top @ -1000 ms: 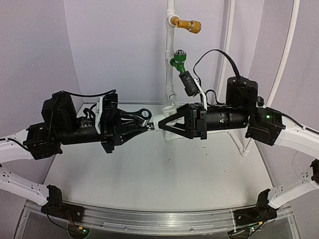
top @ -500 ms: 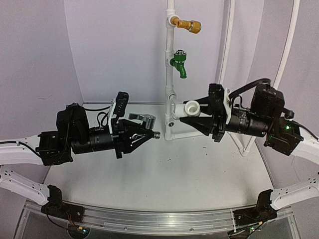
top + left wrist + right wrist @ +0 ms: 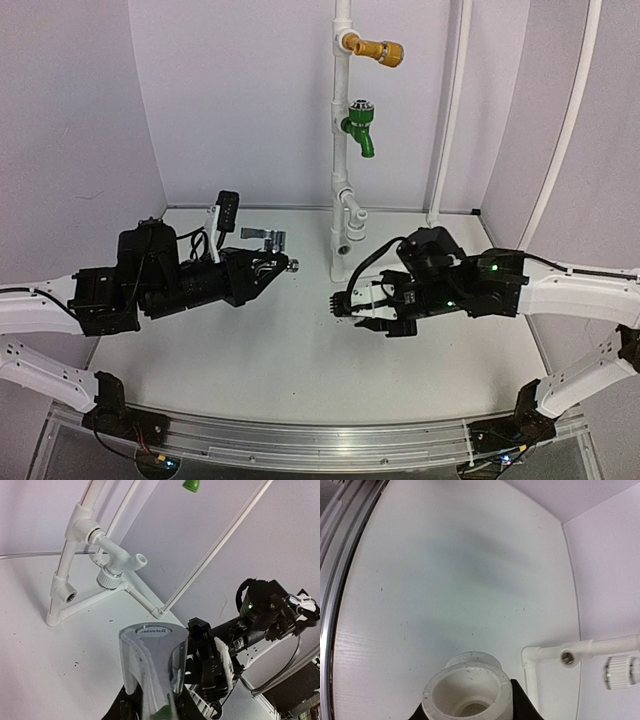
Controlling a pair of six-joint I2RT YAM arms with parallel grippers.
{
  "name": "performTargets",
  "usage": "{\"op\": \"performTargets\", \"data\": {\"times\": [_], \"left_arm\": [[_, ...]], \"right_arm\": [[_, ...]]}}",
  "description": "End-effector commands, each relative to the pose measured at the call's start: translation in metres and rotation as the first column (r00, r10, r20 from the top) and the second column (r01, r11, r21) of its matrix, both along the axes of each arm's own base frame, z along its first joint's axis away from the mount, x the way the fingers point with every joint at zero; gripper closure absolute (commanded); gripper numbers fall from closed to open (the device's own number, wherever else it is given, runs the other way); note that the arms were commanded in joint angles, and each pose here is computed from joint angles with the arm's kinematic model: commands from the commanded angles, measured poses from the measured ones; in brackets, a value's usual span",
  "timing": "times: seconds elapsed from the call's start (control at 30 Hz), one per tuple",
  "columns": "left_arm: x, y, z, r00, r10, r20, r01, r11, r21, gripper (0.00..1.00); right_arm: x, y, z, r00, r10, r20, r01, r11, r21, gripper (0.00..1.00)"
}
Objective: Install the water faucets
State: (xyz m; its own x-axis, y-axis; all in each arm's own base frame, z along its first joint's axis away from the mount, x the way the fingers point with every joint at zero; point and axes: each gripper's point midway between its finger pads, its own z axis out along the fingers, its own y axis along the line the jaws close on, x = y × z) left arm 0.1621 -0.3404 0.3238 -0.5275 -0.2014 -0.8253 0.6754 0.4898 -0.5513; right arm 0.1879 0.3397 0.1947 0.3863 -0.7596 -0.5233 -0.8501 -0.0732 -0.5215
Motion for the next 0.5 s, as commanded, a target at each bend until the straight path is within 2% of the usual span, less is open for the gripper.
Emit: {"op": "performTargets", "data": {"times": [0.0, 0.3, 0.47], "left_arm": [[0.012, 0.026, 0.016, 0.992, 0.123, -0.041, -0.126, 0.987, -0.096, 1.0], [0.017, 0.024, 0.005, 0.987, 0.145, -0.064, -0.149, 0.987, -0.058, 1.0], [0.019, 0.026, 0.005, 0.986, 0.159, -0.06, -0.162, 0.985, -0.056, 1.0]], "right_arm": [[0.0, -0.023, -0.042, 1.0, 0.02, 0.014, -0.017, 0.982, -0.189, 1.0], [-0.02, -0.023, -0.102, 0.965, 0.246, -0.09, -0.262, 0.891, -0.371, 1.0], [-0.012, -0.01, -0.125, 0.943, 0.308, -0.124, -0.331, 0.833, -0.444, 1.0]]}}
